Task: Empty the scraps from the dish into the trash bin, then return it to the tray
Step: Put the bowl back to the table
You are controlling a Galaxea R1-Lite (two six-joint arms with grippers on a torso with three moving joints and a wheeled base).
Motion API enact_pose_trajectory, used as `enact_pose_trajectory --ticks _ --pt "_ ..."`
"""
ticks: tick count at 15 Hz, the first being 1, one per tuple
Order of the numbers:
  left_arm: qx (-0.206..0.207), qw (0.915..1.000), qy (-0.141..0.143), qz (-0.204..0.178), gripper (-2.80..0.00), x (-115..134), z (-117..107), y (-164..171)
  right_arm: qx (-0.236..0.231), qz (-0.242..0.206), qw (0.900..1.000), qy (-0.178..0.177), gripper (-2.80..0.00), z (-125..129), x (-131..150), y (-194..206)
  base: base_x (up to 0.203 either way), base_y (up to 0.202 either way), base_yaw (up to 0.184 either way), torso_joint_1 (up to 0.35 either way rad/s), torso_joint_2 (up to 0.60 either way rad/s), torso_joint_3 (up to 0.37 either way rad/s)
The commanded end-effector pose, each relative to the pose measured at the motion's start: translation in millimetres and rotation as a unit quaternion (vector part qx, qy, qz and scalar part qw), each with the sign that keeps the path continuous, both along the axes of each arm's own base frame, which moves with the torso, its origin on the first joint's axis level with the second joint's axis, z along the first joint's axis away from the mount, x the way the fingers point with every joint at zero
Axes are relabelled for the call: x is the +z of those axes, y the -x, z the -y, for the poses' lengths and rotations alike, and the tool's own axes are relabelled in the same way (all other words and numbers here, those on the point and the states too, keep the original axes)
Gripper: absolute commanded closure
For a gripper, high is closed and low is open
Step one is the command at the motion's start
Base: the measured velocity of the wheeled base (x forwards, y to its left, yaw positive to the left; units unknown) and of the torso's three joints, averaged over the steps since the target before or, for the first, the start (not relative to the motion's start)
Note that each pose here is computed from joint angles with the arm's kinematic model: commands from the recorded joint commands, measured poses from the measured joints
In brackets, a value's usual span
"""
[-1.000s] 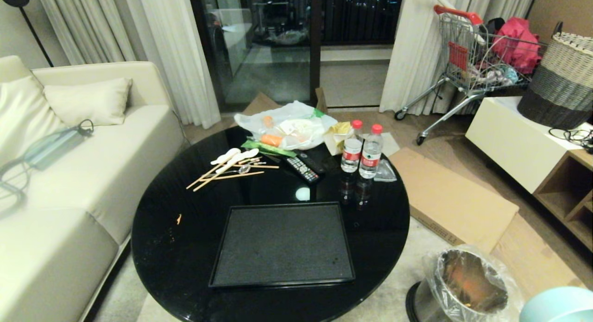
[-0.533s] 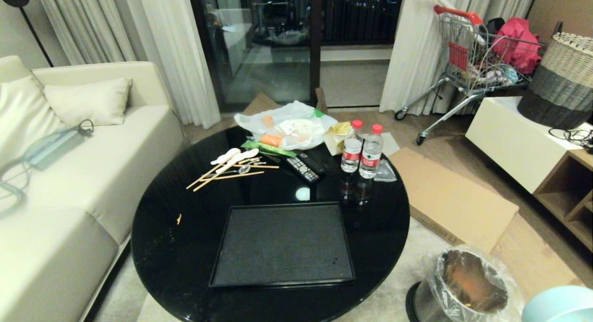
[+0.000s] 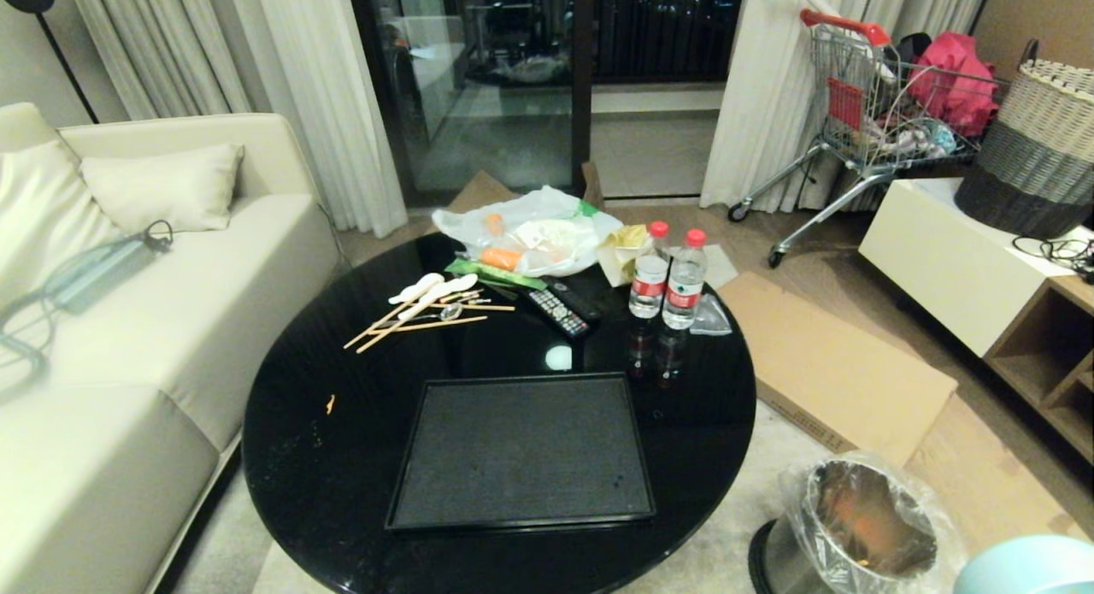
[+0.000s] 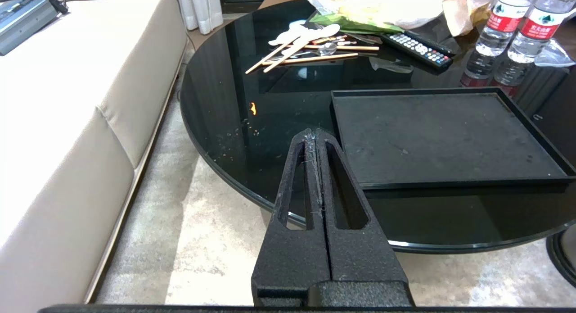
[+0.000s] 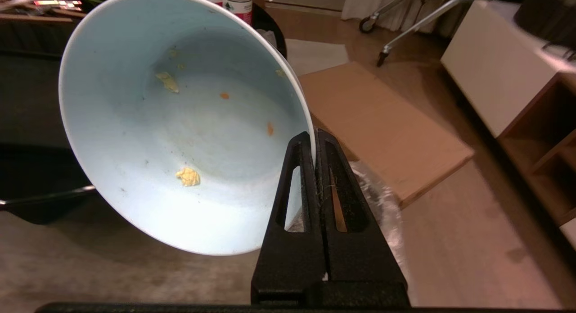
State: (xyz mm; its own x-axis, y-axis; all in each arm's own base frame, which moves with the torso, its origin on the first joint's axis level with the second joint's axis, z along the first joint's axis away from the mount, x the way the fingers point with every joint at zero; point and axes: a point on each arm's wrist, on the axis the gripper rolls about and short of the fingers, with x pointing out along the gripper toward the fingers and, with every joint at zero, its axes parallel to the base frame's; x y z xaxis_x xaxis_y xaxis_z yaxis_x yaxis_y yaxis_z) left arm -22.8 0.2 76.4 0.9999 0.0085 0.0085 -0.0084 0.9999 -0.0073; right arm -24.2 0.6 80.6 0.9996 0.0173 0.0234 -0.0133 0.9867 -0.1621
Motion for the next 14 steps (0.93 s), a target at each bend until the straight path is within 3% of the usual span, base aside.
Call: enact_pose_trajectory --ticks 1,4,8,11,14 --pt "0.0 1.0 0.0 0.0 0.0 0 0 0 0.006 0.006 1.0 0.01 0.0 0 5 1 0.0 0.0 0.0 0.0 0.0 0.0" --pt "0.0 1.0 0.001 0.0 0.0 0 0 0 0.06 -0.011 0.998 0.012 0.0 -3 25 -2 0.0 0.0 0.0 0.0 0.0 0.0" --pt "0.0 1.0 0.001 0.0 0.0 0 0 0 0.091 -0.087 0.992 0.015 0.0 -4 55 -28 0.0 0.0 0.0 0.0 0.0 0.0" --pt "0.0 1.0 0.001 0.0 0.0 0 0 0 0.103 -0.171 0.98 0.025 0.0 -4 66 -61 0.0 0.0 0.0 0.0 0.0 0.0" --pt "0.0 1.0 0.001 0.0 0.0 0 0 0 0.129 -0.246 0.96 0.022 0.0 -5 67 -99 0.0 0.0 0.0 0.0 0.0 0.0"
